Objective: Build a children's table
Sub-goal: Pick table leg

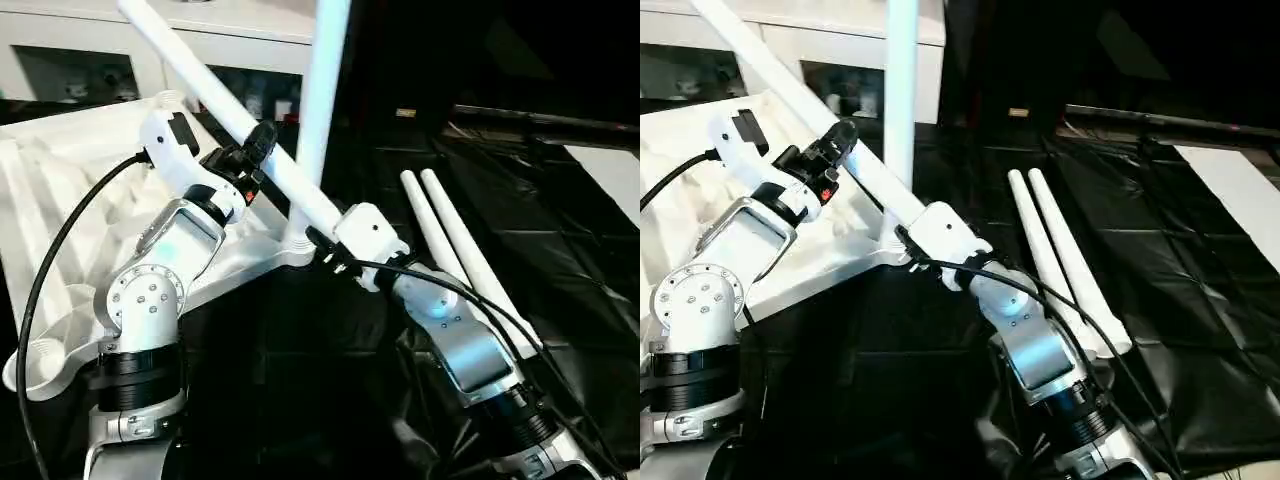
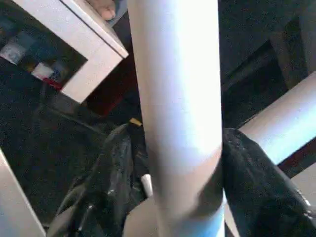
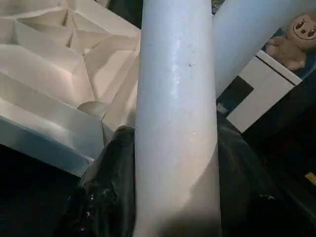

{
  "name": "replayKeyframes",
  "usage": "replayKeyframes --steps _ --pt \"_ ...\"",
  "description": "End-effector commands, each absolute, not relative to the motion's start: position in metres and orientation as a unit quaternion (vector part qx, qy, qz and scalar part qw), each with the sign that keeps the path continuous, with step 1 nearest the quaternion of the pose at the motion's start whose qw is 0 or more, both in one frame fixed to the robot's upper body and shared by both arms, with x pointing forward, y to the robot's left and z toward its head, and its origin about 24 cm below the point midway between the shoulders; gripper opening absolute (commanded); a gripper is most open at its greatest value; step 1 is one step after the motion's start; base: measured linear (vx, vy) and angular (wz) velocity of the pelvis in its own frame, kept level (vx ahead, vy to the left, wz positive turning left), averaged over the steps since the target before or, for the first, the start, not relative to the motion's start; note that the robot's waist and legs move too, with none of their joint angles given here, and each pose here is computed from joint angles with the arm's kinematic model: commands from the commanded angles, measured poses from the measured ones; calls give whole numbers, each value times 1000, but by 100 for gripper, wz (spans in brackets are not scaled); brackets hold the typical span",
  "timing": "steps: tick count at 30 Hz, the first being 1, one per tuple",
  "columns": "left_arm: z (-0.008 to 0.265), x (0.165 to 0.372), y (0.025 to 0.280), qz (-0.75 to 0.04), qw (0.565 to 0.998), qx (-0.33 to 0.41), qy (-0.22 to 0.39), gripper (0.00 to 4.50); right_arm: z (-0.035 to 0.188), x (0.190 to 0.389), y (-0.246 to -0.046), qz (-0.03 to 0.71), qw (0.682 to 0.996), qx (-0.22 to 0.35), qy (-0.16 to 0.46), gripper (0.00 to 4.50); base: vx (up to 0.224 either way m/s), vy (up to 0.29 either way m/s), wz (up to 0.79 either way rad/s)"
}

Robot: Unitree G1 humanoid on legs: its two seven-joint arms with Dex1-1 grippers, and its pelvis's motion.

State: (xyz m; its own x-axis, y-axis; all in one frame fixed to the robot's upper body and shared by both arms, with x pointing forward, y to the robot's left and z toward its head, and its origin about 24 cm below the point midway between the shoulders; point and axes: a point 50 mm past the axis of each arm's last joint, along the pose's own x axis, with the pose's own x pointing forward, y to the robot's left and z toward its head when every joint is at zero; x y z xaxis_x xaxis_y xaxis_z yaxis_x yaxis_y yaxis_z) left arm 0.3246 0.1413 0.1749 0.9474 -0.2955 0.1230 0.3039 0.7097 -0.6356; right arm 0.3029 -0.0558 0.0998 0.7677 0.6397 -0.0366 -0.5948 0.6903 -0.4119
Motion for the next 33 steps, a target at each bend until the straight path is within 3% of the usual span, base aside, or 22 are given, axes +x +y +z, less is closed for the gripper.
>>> replayKeyframes --steps 1,7,10,12,14,16,20,23,31,33 --pt "171 324 141 -158 924 -348 1 247 109 305 -57 329 918 -204 -84 184 0 0 0" --pt "173 320 145 -169 924 -343 -5 208 112 303 -53 358 910 -184 -102 184 0 0 0" --pt "175 319 152 -172 931 -323 -11 181 115 298 -50 407 898 -137 -98 254 0 0 0" --pt "175 318 156 -178 932 -314 -13 179 115 296 -51 427 895 -105 -81 257 0 0 0" --pt "179 314 162 -225 932 -285 -11 173 119 291 -58 487 872 -35 -44 280 0 0 0" --pt "180 311 164 -247 930 -272 -7 171 119 289 -62 509 860 -26 -27 298 0 0 0" --pt "186 304 173 -306 918 -251 6 170 116 283 -76 574 818 14 38 300 0 0 0" --pt "194 299 173 -348 903 -253 1 170 113 282 -80 592 803 30 63 300 0 0 0" --pt "211 285 163 -448 851 -273 -22 170 102 279 -86 598 790 37 130 300 0 0 0" --pt "211 284 162 -459 847 -268 -21 170 99 277 -86 600 786 43 143 274 0 0 0"
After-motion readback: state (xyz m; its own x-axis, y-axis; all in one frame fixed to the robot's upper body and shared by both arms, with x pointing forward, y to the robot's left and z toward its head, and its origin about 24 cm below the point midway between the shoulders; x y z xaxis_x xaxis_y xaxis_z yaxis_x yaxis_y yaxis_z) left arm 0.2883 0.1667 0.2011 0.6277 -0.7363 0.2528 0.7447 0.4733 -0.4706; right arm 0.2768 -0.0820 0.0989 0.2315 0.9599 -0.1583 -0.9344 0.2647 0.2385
